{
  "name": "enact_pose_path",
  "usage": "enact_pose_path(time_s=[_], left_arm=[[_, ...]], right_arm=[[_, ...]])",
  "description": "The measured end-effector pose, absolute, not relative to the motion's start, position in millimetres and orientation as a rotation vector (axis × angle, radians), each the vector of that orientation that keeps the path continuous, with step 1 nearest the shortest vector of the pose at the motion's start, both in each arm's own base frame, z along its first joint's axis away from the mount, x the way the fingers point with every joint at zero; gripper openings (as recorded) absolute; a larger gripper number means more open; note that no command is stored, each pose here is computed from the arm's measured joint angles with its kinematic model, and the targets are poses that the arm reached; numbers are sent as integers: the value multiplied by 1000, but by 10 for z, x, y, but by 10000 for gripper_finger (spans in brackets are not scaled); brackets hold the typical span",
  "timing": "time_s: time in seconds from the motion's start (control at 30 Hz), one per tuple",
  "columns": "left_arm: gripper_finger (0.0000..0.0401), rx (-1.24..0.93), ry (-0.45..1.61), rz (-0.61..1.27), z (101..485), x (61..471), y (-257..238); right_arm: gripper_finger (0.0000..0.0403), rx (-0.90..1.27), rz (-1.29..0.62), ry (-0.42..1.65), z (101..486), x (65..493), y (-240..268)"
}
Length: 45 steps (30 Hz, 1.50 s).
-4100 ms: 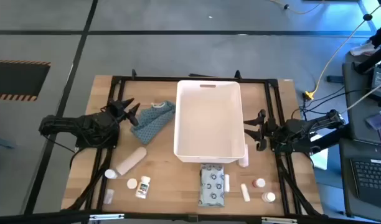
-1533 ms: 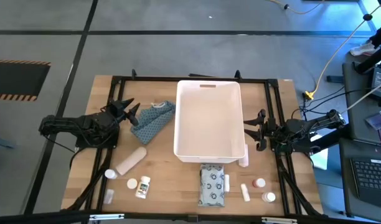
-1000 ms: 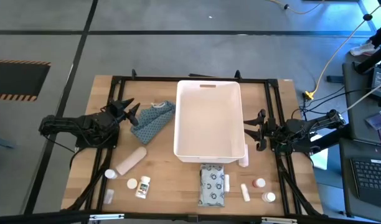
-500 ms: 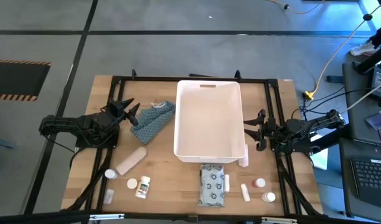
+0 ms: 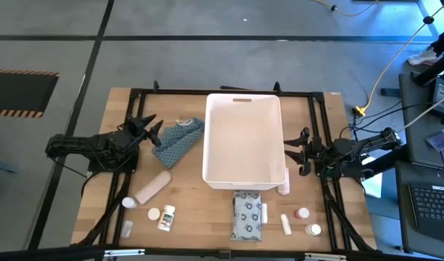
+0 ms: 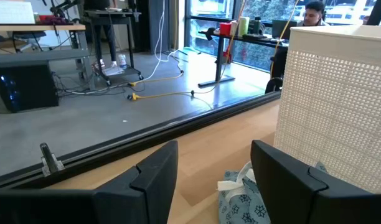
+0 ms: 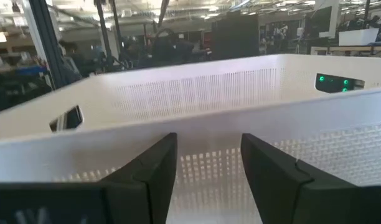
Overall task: Pick & place medical supplies in basket/bin
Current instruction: Put the right white bandage into the white bin
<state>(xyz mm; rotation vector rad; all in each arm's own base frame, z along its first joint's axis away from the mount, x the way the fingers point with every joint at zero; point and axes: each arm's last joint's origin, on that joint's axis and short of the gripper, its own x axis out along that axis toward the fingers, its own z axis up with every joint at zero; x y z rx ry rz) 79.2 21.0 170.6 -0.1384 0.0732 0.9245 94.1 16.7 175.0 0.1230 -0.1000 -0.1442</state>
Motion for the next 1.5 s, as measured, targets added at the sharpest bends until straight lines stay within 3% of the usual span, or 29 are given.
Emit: enact_pose_path(time_s=[0.27, 0.43, 0.63, 0.87, 0.97, 1.2, 1.5], left_arm=[[196, -138, 74, 925, 1705, 792, 210], [196, -138, 73, 924, 1706, 792, 210], [196, -138, 73, 925, 1706, 792, 210], [196, -138, 73, 924, 1705, 792, 210], [196, -138, 73, 925, 1706, 792, 210], [196, -138, 73, 925, 1706, 792, 210], [196, -138, 73, 925, 1705, 792, 210]], right_arm=[[181, 182, -137, -228, 2153, 846, 137], [181, 164, -153, -177, 2513, 766, 107], [181, 281, -208, 57, 2931, 790, 106], [181, 324, -301, 561, 3296, 852, 144], [181, 360, -374, 711, 3317, 935, 175], [181, 706, -552, 971, 3044, 1194, 316], [181, 613, -590, 1241, 2427, 1274, 471]])
